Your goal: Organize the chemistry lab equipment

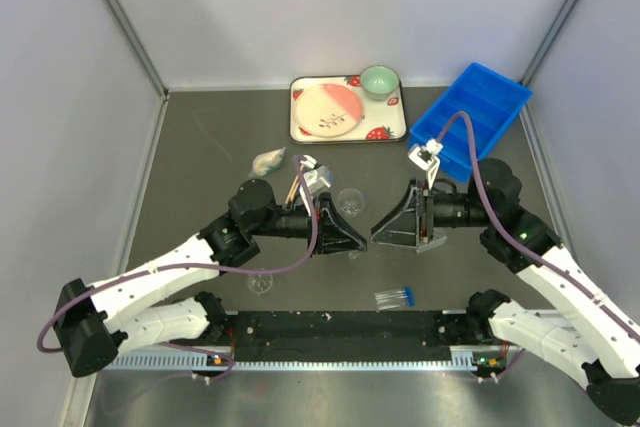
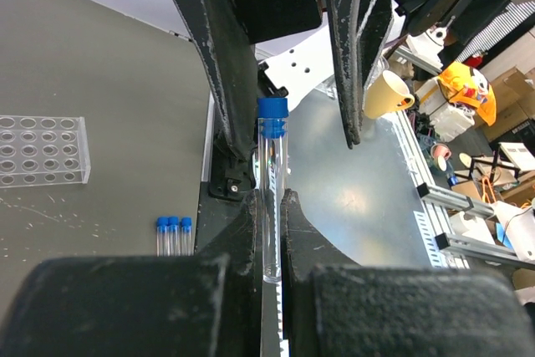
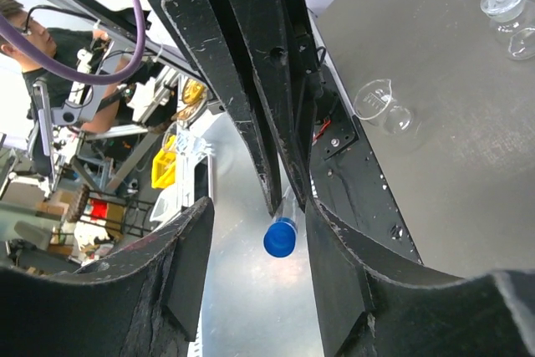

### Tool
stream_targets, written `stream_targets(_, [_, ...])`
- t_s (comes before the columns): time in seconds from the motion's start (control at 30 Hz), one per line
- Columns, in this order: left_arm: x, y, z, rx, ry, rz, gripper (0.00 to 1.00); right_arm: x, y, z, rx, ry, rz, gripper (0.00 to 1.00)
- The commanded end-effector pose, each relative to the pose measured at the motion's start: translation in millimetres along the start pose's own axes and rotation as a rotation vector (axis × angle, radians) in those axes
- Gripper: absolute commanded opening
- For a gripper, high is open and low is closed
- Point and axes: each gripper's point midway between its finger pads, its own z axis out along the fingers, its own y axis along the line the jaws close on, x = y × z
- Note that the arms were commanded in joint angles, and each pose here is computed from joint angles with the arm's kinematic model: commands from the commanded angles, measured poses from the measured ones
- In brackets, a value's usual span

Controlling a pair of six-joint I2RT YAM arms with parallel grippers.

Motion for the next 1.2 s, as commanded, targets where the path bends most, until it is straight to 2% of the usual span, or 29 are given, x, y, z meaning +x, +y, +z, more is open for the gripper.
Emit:
stream_targets(0.0, [-23, -11, -1, 0.047, -0.059, 0.059, 0.0, -3, 6, 5, -0.025, -0.014, -0.039, 0.48])
stream_targets(0.3, [-28, -10, -2, 0.051, -0.074, 0.054, 0.0, 3, 5, 12, -0.026, 0.008, -0.037, 0.38])
stream_targets(0.33, [-29, -11, -2, 0.051, -0.077, 0.057, 0.0, 3, 5, 12, -0.024, 0.008, -0.036, 0.35])
stream_targets(0.37, [-30, -12, -2, 0.054, -0.078, 0.055, 0.0, 4, 5, 12, -0.026, 0.011, -0.037, 0.26])
stream_targets(0.4, [-29, -11, -2, 0.053, -0.077, 0.052, 0.0, 4, 5, 13, -0.027, 0.012, -0.037, 0.21])
stream_targets(0.47, [-29, -11, -3, 0.05, -0.078, 0.052, 0.0, 4, 5, 14, -0.025, 0.012, -0.036, 0.13])
stream_targets(0.5, [-29, -10, -3, 0.049, -0.078, 0.051, 0.01, 4, 3, 14, -0.017, 0.012, -0.033, 0.12])
stream_targets(0.53, [-30, -11, -4, 0.049, -0.083, 0.056, 0.04, 4, 3, 14, -0.017, 0.01, -0.036, 0.1])
stream_targets(0.6, [-29, -11, -4, 0.051, -0.079, 0.052, 0.12, 3, 2, 14, -0.009, 0.009, -0.036, 0.0])
stream_targets(0.63, [-29, -13, -4, 0.055, -0.079, 0.054, 0.16, 3, 1, 14, -0.005, 0.01, -0.034, 0.0])
stream_targets(0.67, [-28, -14, -4, 0.059, -0.077, 0.053, 0.3, 3, 0, 15, 0.0, 0.011, -0.035, 0.0])
stream_targets(0.73, [-26, -16, -5, 0.072, -0.066, 0.054, 0.43, 2, 0, 14, 0.01, 0.009, -0.038, 0.0])
stream_targets(0.77, [-25, -16, -6, 0.078, -0.062, 0.056, 0.58, 1, -2, 15, 0.018, 0.007, -0.042, 0.0])
stream_targets(0.8, [-25, -19, -5, 0.092, -0.059, 0.064, 0.67, 0, -4, 15, 0.026, 0.007, -0.043, 0.0])
stream_targets(0.87, [-24, -23, -7, 0.105, -0.042, 0.065, 0.99, -4, -10, 16, 0.066, 0.0, -0.056, 0.0])
stream_targets(0.93, [-22, -22, -11, 0.069, -0.02, 0.064, 0.99, -13, -14, 15, 0.117, -0.014, -0.1, 0.0])
stream_targets(1.0, [-21, -20, -17, 0.009, 0.0, 0.054, 0.99, -16, -41, 12, 0.261, -0.01, -0.091, 0.0])
stream_targets(1.03, [-22, -16, -20, -0.028, 0.004, 0.084, 0.99, -25, -46, 9, 0.312, -0.023, -0.14, 0.0])
stream_targets(1.07, [-34, -9, -23, -0.101, -0.023, 0.104, 0.99, -26, -68, 1, 0.441, -0.029, -0.133, 0.0])
stream_targets(1.17, [-29, 10, -40, -0.276, 0.006, 0.112, 0.99, -41, -105, -16, 0.661, -0.053, -0.148, 0.0])
